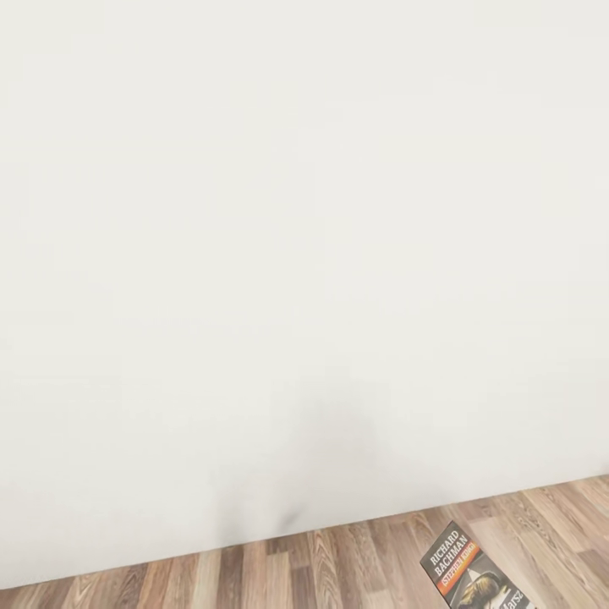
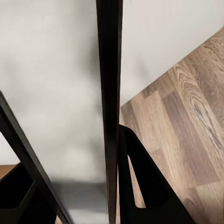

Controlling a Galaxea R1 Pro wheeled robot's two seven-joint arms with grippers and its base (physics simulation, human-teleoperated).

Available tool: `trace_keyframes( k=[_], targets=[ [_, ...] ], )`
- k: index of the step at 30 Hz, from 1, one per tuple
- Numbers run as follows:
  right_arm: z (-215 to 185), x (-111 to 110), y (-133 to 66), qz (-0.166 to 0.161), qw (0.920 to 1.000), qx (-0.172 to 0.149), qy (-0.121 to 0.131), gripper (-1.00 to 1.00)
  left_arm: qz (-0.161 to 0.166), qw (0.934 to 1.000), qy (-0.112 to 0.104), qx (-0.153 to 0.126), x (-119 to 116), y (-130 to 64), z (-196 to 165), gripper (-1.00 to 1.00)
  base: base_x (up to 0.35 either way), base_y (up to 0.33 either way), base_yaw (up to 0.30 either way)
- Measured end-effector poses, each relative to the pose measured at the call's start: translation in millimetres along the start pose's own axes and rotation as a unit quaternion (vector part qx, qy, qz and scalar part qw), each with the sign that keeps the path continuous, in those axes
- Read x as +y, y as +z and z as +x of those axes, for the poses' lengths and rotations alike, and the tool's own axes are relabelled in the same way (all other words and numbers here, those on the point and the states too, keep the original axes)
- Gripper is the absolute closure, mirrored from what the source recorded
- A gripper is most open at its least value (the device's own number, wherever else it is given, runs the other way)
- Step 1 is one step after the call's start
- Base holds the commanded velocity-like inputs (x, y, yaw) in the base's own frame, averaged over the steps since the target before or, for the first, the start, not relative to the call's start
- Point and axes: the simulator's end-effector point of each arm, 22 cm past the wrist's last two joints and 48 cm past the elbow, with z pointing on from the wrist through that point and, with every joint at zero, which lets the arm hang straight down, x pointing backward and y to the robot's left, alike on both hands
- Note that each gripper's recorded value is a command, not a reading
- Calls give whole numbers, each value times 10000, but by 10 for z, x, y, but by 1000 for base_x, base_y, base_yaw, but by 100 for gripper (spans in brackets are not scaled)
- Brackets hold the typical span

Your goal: In the bedroom, move the book from the bed onto either nightstand, and place the two sandals side by side next to the bed.

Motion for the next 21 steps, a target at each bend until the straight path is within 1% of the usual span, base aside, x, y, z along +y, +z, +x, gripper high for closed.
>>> trace_keyframes(
  k=[5,9,12,21],
  targets=[
    [2,0,0,0,10000,4,-2,100,1,10000,2,-3,0,0,-3,-100,315,1,-1],
    [-6,-1,2,0,10000,-7,4,100,2,10000,5,2,-1,2,-2,-100,120,0,-52],
    [-12,0,-2,-4,10000,-11,1,100,2,10000,6,-1,-1,2,-5,-100,24,0,-231],
    [-22,9,-4,-16,10000,-20,-12,100,4,10000,8,-20,-3,0,-20,-100,3,0,-287]
  ],
)
